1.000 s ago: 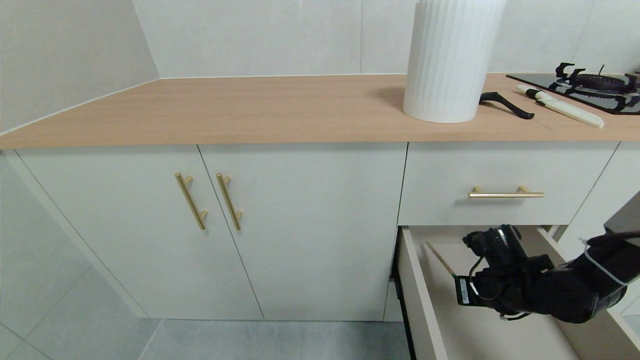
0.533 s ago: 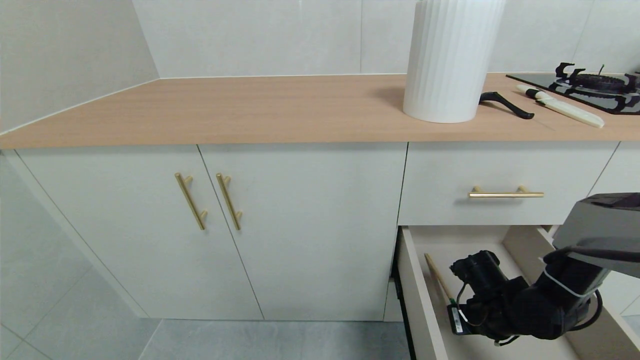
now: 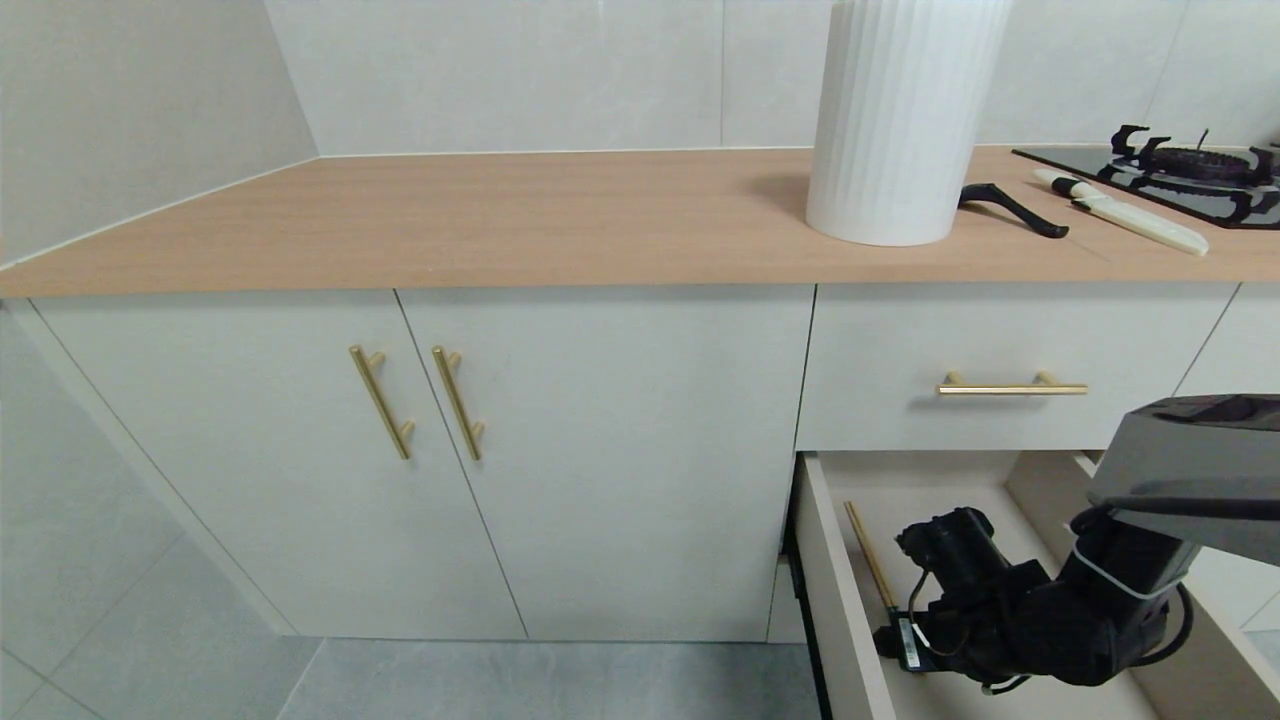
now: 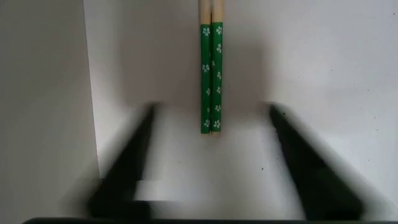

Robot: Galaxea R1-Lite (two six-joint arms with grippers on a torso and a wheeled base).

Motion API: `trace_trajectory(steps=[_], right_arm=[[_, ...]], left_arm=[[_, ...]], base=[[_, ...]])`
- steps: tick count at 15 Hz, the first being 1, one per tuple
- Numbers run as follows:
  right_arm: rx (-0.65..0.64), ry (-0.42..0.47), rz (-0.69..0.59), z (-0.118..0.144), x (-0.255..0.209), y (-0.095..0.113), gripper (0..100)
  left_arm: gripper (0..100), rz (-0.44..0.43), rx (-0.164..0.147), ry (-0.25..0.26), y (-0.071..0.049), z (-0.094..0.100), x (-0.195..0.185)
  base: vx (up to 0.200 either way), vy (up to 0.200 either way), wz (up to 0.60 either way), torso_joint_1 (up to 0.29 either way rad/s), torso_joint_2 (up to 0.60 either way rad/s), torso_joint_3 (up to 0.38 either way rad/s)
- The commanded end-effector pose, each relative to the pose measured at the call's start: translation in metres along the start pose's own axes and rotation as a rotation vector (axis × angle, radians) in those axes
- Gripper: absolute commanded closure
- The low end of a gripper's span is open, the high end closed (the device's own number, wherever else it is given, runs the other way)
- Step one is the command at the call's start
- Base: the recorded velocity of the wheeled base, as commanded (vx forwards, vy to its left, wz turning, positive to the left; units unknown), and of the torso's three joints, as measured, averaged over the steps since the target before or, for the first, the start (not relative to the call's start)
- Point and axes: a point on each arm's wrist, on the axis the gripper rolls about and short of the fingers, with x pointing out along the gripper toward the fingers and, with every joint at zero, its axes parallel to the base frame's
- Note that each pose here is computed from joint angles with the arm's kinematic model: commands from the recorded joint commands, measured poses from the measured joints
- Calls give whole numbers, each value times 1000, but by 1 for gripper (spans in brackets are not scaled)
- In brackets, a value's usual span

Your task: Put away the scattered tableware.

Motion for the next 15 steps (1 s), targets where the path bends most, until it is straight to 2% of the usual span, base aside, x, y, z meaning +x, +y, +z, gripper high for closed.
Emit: trace_trajectory(steps=[1, 3, 5, 6, 7, 8, 9, 12, 15], right_arm=[[5, -27, 9, 5, -9, 0, 0], [41, -120, 33, 23, -46, -10, 0], [85, -135, 15, 42, -88, -26, 0], [85, -135, 15, 42, -88, -26, 0], [129, -125, 4, 58, -133, -49, 0], [148, -134, 10, 63, -152, -61, 0], [137, -180, 9, 67, -177, -83, 0], [147, -219, -34, 70, -186, -106, 0], [119, -235, -37, 68, -192, -107, 0]], left_arm=[[0, 0, -1, 1, 0, 0, 0], [0, 0, -1, 1, 0, 0, 0], [0, 0, -1, 1, 0, 0, 0], [0, 0, -1, 1, 0, 0, 0], [0, 0, -1, 1, 0, 0, 0], [0, 0, -1, 1, 0, 0, 0], [0, 0, -1, 1, 0, 0, 0], [0, 1, -1, 1, 0, 0, 0], [0, 0, -1, 1, 0, 0, 0]], base=[[0, 0, 0, 0, 0, 0], [0, 0, 0, 0, 0, 0], [0, 0, 0, 0, 0, 0], [0, 0, 0, 0, 0, 0], [0, 0, 0, 0, 0, 0], [0, 0, 0, 0, 0, 0], [0, 0, 0, 0, 0, 0], [0, 0, 0, 0, 0, 0], [0, 0, 0, 0, 0, 0]])
